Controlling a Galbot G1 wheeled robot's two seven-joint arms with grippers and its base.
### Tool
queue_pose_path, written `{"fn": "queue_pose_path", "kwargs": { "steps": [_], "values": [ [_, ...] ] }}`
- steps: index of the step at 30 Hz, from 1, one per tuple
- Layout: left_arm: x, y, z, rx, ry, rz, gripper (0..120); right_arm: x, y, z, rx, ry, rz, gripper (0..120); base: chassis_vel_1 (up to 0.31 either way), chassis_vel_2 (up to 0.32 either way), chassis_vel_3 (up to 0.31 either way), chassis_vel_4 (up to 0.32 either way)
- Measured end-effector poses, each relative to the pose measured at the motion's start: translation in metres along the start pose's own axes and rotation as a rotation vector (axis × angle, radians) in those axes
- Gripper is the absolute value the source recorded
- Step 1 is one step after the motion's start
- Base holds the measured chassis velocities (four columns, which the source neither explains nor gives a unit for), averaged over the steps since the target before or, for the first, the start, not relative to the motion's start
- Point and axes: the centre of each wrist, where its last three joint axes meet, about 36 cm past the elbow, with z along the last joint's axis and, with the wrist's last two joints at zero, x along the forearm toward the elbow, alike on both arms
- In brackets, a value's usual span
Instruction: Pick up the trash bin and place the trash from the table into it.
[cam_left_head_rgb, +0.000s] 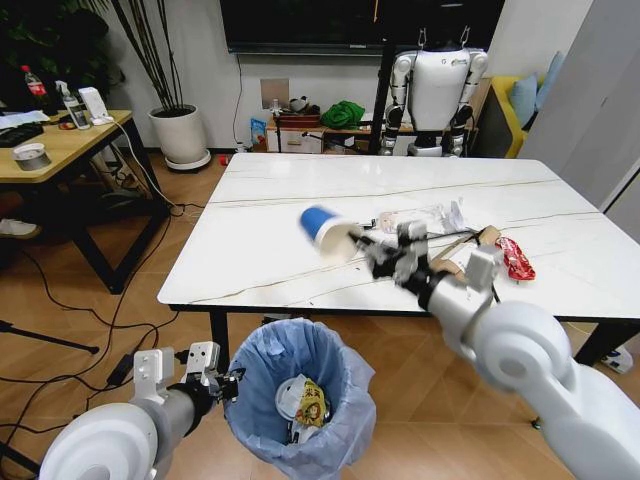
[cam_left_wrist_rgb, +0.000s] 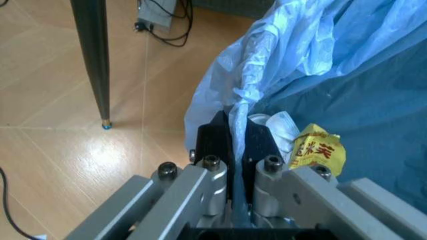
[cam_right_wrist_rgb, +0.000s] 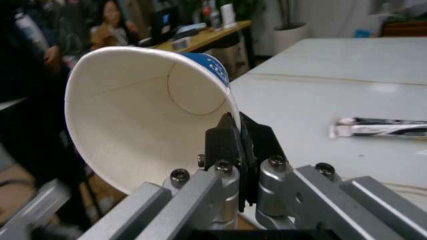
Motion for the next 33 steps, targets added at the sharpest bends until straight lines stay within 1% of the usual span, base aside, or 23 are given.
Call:
{"fn": "queue_pose_path", "kwargs": {
  "steps": [1, 5, 7, 8, 9, 12, 16, 17, 20, 23, 24, 27, 28, 30, 31, 32, 33],
  "values": [
    [0.0, 0.0, 0.0, 0.0, 0.0, 0.0, 0, 0.0, 0.0, 0.0, 0.0, 0.0, 0.0, 0, 0.0, 0.0, 0.0, 0.0],
    [0.0, 0.0, -0.002, -0.002, 0.0, 0.002, 0, 0.016, 0.019, 0.004, 0.038, 0.083, -0.113, 0, 0.0, 0.0, 0.0, 0.0],
    [0.0, 0.0, -0.002, -0.003, 0.0, 0.003, 0, 0.018, 0.021, 0.008, 0.051, 0.109, -0.13, 0, 0.0, 0.0, 0.0, 0.0],
    [0.0, 0.0, -0.002, -0.005, 0.0, 0.004, 0, 0.02, 0.024, 0.013, 0.064, 0.141, -0.145, 0, 0.0, 0.0, 0.0, 0.0],
    [0.0, 0.0, -0.002, -0.005, 0.0, 0.004, 0, 0.02, 0.024, 0.013, 0.064, 0.141, -0.145, 0, 0.0, 0.0, 0.0, 0.0],
    [0.001, -0.001, -0.003, -0.007, 0.0, 0.008, 0, 0.022, 0.027, 0.027, 0.085, 0.2, -0.156, 0, 0.0, 0.0, 0.0, 0.0],
    [0.001, -0.001, -0.004, -0.009, 0.0, 0.009, 0, 0.024, 0.023, 0.037, 0.113, 0.24, -0.161, 0, 0.0, 0.0, 0.0, 0.0],
    [0.001, -0.001, -0.004, -0.01, 0.0, 0.008, 0, 0.025, 0.02, 0.039, 0.139, 0.252, -0.162, 0, 0.0, 0.0, 0.0, 0.0],
    [0.001, -0.001, -0.004, -0.01, 0.001, 0.009, 0, 0.027, 0.018, 0.044, 0.178, 0.263, -0.162, 8, 0.0, 0.0, 0.0, 0.0],
    [0.001, -0.001, -0.004, -0.011, 0.001, 0.009, 0, 0.027, 0.018, 0.044, 0.183, 0.263, -0.161, 22, 0.0, 0.0, 0.0, 0.0],
    [0.001, -0.001, -0.004, -0.011, 0.001, 0.009, 0, 0.027, 0.018, 0.044, 0.183, 0.263, -0.161, 22, 0.0, 0.0, 0.0, 0.0],
    [0.001, 0.0, -0.004, -0.012, 0.0, 0.009, 0, 0.027, 0.018, 0.043, 0.187, 0.258, -0.159, 34, 0.0, 0.0, 0.0, 0.0],
    [0.001, 0.0, -0.004, -0.012, -0.001, 0.009, 0, 0.027, 0.018, 0.041, 0.189, 0.254, -0.156, 36, 0.0, 0.0, 0.0, 0.0],
    [0.001, 0.0, -0.004, -0.01, 0.0, 0.01, 0, 0.027, 0.018, 0.034, 0.181, 0.217, -0.127, 47, 0.0, 0.0, 0.0, 0.0],
    [0.001, 0.0, -0.004, -0.01, 0.0, 0.01, 0, 0.027, 0.018, 0.034, 0.181, 0.217, -0.127, 47, 0.0, 0.0, 0.0, 0.0],
    [0.001, 0.0, -0.004, -0.01, 0.001, 0.01, 0, 0.027, 0.018, 0.033, 0.179, 0.208, -0.118, 50, 0.0, 0.0, 0.0, 0.0],
    [0.0, -0.001, -0.003, -0.008, 0.004, 0.01, 0, 0.025, 0.017, 0.026, 0.166, 0.173, -0.077, 55, 0.0, 0.0, 0.0, 0.0]
  ]
}}
